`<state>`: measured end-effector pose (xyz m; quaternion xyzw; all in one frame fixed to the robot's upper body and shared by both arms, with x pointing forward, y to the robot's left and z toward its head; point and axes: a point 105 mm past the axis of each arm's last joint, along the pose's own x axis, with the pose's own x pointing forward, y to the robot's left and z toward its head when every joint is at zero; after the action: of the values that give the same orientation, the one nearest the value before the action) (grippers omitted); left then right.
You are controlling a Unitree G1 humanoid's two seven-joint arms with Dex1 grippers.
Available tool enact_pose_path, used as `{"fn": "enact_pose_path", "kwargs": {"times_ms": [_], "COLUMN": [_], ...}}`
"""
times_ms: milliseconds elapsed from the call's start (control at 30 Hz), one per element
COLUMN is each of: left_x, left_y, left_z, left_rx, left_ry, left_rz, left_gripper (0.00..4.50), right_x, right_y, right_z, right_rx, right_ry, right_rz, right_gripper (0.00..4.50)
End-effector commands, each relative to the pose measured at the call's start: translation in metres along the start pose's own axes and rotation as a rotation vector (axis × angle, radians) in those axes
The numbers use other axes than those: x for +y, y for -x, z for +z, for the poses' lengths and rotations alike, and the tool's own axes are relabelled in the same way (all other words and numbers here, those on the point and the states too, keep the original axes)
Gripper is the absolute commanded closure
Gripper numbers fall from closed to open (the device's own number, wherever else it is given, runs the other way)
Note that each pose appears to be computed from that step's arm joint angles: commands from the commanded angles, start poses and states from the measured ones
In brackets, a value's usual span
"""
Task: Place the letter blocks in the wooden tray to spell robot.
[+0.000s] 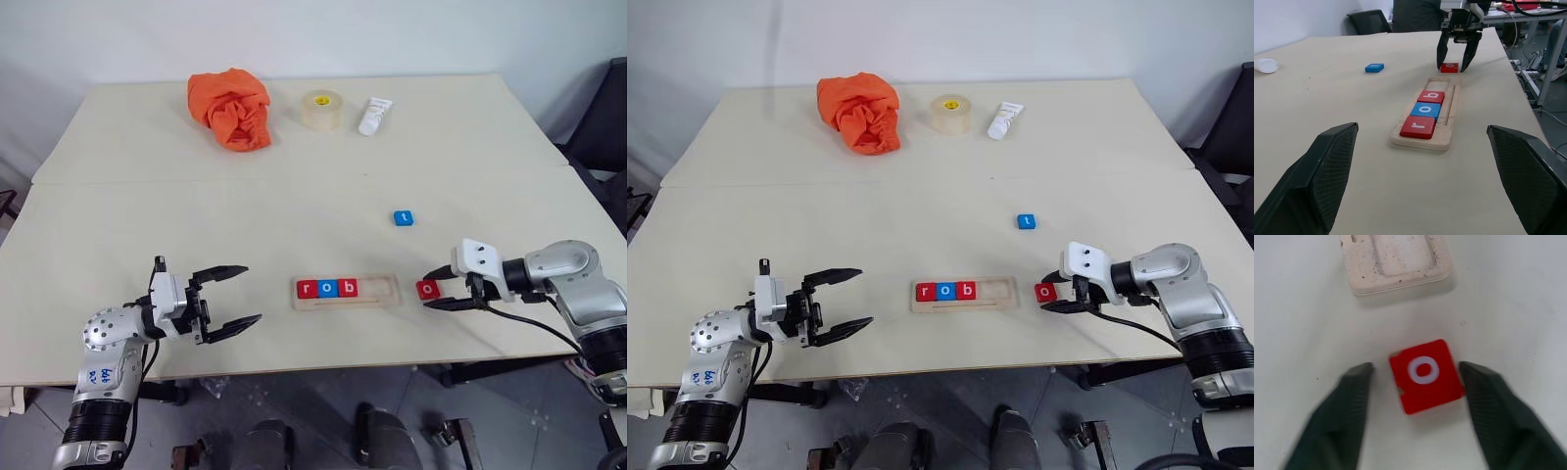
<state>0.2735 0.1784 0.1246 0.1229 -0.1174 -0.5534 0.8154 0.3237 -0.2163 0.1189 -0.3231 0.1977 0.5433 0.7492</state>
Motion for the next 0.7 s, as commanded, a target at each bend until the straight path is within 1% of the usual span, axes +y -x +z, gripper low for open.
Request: {"fn": "enact_pose_path", "kwargs": {"times_ms": [33,200,267,367,500,667,700], "left_x": [0.001,0.002,0.003,0.004,0.007,0.01,0.011], "left_y": [0.004,0.005,0.005,0.006,0.006,0.007,0.007], "left_z": [0.009,0.009,0.009,0.009,0.009,0.009,0.009], "left_rx": [-0.018,-0.015,-0.015,-0.014,-0.013,-0.01,-0.009], "left_ry": [-0.037,-0.039,-0.039,-0.038,-0.038,-0.042,-0.044], "left_rz": [0.016,0.018,0.017,0.016,0.012,0.006,0.006], "left_gripper": [0.0,0.0,0.0,0.0,0.0,0.0,0.0], "right_x": [-0.002,-0.005,-0.012,-0.018,-0.022,-0.01,-0.006], "right_y": [0.0,0.002,0.009,0.015,0.02,0.01,0.002], "right_z": [-0.011,-0.004,0.004,0.021,0.054,0.075,0.08], "right_rx": [0.035,-0.002,-0.031,-0.079,-0.147,-0.143,-0.134], "right_ry": [-0.034,-0.053,-0.063,-0.07,-0.092,-0.109,-0.093], "right_rz": [-0.03,-0.059,-0.105,-0.148,-0.17,-0.112,-0.096], "right_gripper": [3.06,3.06,3.06,3.06,3.06,3.06,3.06]}}
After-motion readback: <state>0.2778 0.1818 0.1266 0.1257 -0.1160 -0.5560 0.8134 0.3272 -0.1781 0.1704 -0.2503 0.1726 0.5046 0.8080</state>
